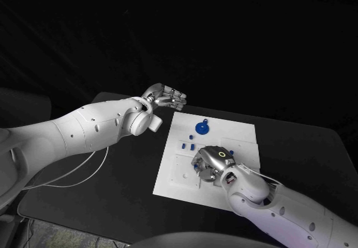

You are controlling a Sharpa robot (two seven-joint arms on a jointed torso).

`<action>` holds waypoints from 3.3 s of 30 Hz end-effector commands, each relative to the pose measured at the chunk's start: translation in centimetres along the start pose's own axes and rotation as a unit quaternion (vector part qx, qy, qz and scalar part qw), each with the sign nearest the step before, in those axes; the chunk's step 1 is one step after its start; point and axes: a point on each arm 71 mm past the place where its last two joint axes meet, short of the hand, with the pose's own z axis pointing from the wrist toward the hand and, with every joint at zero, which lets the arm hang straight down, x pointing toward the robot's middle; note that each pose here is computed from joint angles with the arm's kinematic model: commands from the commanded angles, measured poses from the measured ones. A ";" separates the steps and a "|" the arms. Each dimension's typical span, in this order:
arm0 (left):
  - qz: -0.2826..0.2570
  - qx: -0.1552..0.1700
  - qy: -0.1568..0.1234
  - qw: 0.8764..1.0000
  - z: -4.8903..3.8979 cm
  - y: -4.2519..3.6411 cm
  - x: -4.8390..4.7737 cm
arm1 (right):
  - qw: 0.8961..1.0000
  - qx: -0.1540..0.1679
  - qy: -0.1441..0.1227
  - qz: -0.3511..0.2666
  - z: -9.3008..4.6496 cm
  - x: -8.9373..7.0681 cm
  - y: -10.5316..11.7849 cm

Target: Assemble the parts on the task board

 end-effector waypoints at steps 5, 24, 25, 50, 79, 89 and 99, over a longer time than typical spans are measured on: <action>-0.001 0.003 0.010 1.000 0.09 -0.14 0.30 | 1.000 0.001 0.015 -0.012 0.1 0.5 0.1; -0.001 0.000 0.009 1.000 -0.01 -0.03 0.08 | 0.999 -0.004 -0.039 0.028 -0.4 -0.5 -0.2; -0.001 0.000 0.009 1.000 -0.03 -0.02 0.05 | 0.999 -0.004 -0.045 0.030 -0.5 -0.7 -0.3; -0.001 -0.001 0.004 1.000 -0.71 0.39 -1.17 | 0.995 0.068 -0.066 0.040 -1.7 -7.7 -7.7; -0.011 -0.007 0.002 1.000 -0.93 0.77 -1.21 | 0.992 0.120 0.035 -0.007 -1.9 -5.4 -10.8; -0.013 -0.010 0.000 1.000 -0.91 0.84 -1.28 | 0.993 0.115 0.024 -0.008 -1.8 -5.5 -10.2; -0.013 -0.011 -0.002 1.000 -0.95 0.93 -1.51 | 0.994 0.111 -0.007 -0.006 -1.8 -5.9 -9.9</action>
